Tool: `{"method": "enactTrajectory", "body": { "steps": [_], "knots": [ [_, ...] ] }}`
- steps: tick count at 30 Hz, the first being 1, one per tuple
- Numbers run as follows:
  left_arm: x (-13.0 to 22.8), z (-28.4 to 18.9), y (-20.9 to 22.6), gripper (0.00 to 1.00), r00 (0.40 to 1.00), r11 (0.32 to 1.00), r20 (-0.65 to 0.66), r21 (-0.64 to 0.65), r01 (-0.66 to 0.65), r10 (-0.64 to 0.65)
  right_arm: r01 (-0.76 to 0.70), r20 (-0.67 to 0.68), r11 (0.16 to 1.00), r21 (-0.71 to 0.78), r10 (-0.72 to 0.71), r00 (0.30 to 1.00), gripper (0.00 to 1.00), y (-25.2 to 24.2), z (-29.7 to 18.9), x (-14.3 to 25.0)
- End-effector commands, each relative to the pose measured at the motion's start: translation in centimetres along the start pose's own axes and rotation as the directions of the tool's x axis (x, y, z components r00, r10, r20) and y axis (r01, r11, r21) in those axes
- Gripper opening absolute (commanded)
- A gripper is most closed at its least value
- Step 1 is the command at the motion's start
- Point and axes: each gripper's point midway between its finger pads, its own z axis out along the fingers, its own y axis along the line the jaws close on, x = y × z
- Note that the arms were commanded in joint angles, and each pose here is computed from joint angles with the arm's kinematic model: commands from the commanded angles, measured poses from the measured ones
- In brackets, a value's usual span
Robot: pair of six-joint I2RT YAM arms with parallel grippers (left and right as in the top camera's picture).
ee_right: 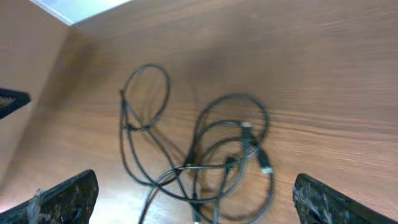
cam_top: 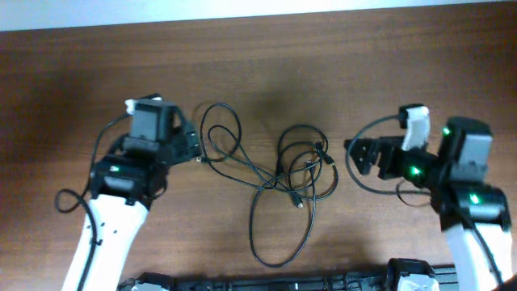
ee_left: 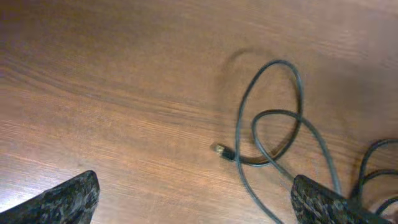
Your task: Untangle cables
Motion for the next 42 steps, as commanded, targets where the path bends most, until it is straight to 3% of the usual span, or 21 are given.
{"method": "enactTrajectory", "body": {
  "steps": [1,13,21,29,36,42],
  "knots": [
    [-0.1,-0.2,0.3,0.99,0.997,0.995,-0.024,0.061,-0.076,0.078,0.046,-0.104,0.989,-0.143,-0.061,0.993,0.98,2.1,3.4,1.1],
    [0.0,-0.2,0.4,0.99,0.997,0.995,-0.028,0.059,-0.075,0.076,0.103,-0.336,0.913,-0.394,-0.248,0.909,0.99,8.7,16.9,8.7],
    [0.0,-0.2,0.4,0.99,0.997,0.995,-0.028,0.059,-0.075,0.077,0.131,-0.328,0.900,-0.415,-0.283,0.901,0.98,8.9,17.2,8.9],
    [0.0,-0.2,0.4,0.99,0.997,0.995,-0.028,0.059,-0.075,0.077,0.275,-0.277,0.836,-0.474,-0.439,0.855,0.98,9.8,17.3,9.9],
    [0.0,-0.2,0.4,0.99,0.997,0.995,-0.028,0.059,-0.075,0.077,0.412,-0.267,0.816,-0.405,-0.537,0.800,0.79,11.1,18.7,11.7],
    [0.0,-0.2,0.4,0.99,0.997,0.995,-0.028,0.059,-0.075,0.077,0.476,-0.244,0.801,-0.362,-0.574,0.781,0.74,11.6,19.4,11.9]
  ]
}}
